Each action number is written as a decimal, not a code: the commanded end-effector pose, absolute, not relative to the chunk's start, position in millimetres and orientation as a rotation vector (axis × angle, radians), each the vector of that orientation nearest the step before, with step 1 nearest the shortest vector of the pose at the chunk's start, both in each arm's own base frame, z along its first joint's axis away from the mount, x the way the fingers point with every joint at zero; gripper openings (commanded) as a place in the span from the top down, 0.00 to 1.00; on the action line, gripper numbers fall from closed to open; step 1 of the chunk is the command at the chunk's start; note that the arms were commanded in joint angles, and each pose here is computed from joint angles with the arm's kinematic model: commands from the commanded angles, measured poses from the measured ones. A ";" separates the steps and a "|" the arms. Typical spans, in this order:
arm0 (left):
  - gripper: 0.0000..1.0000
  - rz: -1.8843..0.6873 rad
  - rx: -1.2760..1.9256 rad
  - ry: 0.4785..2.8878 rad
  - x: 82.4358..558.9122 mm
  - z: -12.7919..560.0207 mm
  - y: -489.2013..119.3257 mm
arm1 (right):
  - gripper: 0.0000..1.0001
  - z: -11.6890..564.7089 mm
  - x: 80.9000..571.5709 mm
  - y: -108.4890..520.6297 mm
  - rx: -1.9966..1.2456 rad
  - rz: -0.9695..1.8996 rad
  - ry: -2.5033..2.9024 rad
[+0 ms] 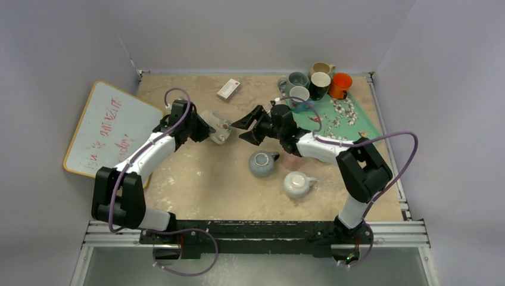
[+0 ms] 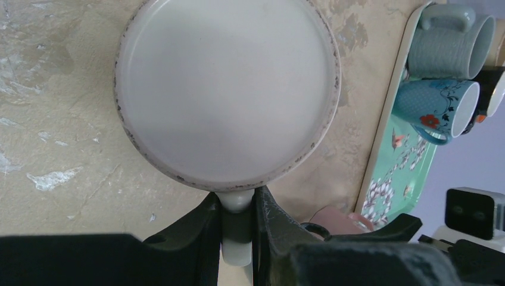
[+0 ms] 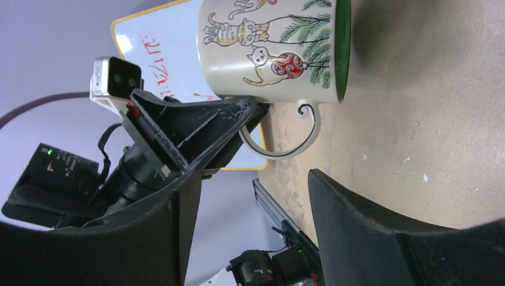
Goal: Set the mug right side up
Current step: Turn over the cup at the center of the board.
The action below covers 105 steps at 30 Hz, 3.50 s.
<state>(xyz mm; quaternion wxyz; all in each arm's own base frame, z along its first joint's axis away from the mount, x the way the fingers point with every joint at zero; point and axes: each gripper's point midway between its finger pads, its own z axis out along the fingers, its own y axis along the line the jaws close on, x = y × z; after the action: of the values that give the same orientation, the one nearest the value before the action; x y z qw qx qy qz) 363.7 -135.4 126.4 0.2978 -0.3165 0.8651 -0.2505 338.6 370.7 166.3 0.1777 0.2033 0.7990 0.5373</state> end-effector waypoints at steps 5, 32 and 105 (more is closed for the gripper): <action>1.00 -0.915 -0.810 1.979 396.5 214.1 -142.5 | 0.32 192.6 347.7 390.1 0.579 1.627 2.205; 1.00 -1.113 -0.820 1.725 396.3 285.3 -141.2 | 0.34 213.5 346.8 420.4 0.332 1.828 2.152; 0.40 -1.392 -0.615 1.781 308.5 277.4 -169.4 | 1.00 318.9 399.5 351.0 0.385 2.175 1.556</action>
<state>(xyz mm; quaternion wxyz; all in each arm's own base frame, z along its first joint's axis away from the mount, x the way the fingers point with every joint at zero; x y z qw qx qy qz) 316.5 -166.9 263.4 0.3728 -0.2851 0.6819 -0.5609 415.8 358.3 236.0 0.1534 0.2211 0.6293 0.7291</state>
